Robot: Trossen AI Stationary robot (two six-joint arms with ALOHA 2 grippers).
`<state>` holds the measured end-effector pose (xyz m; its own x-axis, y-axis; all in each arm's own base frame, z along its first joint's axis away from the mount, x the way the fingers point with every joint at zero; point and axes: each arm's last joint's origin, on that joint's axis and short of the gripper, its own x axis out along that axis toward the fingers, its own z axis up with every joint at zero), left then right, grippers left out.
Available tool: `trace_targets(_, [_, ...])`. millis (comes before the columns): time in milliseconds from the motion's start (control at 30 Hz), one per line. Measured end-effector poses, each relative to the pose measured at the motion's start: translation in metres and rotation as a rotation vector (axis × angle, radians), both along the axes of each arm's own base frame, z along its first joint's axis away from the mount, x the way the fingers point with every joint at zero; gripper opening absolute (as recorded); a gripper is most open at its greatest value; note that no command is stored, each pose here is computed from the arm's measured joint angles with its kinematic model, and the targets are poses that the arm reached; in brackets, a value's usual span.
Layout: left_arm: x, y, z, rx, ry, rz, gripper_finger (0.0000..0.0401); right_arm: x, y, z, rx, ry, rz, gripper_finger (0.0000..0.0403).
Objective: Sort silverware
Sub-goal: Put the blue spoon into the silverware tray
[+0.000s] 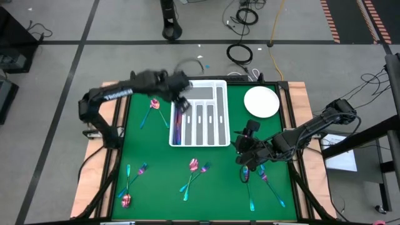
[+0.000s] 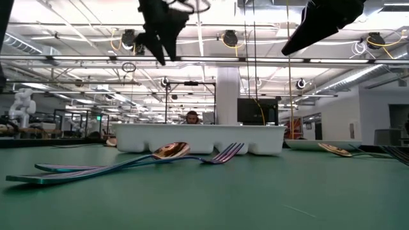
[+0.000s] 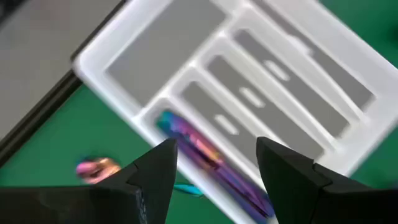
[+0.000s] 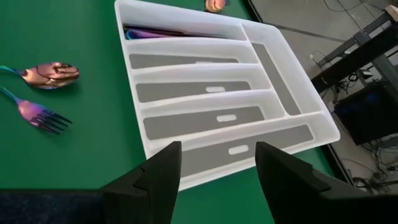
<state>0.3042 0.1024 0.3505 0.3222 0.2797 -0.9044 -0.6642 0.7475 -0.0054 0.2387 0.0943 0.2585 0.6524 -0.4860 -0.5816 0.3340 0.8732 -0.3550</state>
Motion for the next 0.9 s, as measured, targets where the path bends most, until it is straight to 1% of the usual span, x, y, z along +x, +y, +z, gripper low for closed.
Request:
trace_targets(133, [0.018,-0.058,-0.013,0.048,0.003,-0.169,0.0221,0.001,0.001,0.001,0.016,-0.018,-0.001,0.0194])
trace_targets(233, [0.03,-0.101,-0.026,0.053,-0.048,-0.288,0.0221,0.003,0.001,0.002,0.047,-0.051,-0.018,0.0194])
trace_targets(333, [0.031,-0.139,-0.034,0.039,-0.076,-0.389,0.0221,0.004,0.002,0.003,0.093,-0.099,-0.046,0.0194])
trace_targets(400, [0.031,-0.161,-0.037,0.038,-0.107,-0.453,0.0221,0.005,0.003,0.004,0.107,-0.118,-0.05,0.0194])
trace_targets(500, [0.026,-0.19,-0.041,0.05,-0.11,-0.53,0.0221,0.007,0.004,0.006,0.114,-0.14,-0.045,0.0194])
trace_targets(600, [0.026,-0.21,-0.042,0.106,-0.149,-0.523,0.0221,0.008,0.004,0.007,0.117,-0.153,-0.05,0.0194])
trace_targets(667, [0.026,-0.218,-0.048,0.147,-0.131,-0.498,0.0221,0.009,0.004,0.007,0.132,-0.167,-0.059,0.0194])
trace_targets(733, [0.025,-0.224,-0.054,0.18,-0.102,-0.499,0.0221,0.009,0.004,0.007,0.145,-0.175,-0.069,0.0194])
trace_targets(867, [0.033,-0.237,-0.069,0.148,-0.104,-0.462,0.0221,0.009,0.004,0.008,0.135,-0.174,-0.055,0.0194])
trace_targets(900, [0.035,-0.242,-0.074,0.144,-0.104,-0.469,0.0221,0.01,0.004,0.008,0.135,-0.181,-0.049,0.0194])
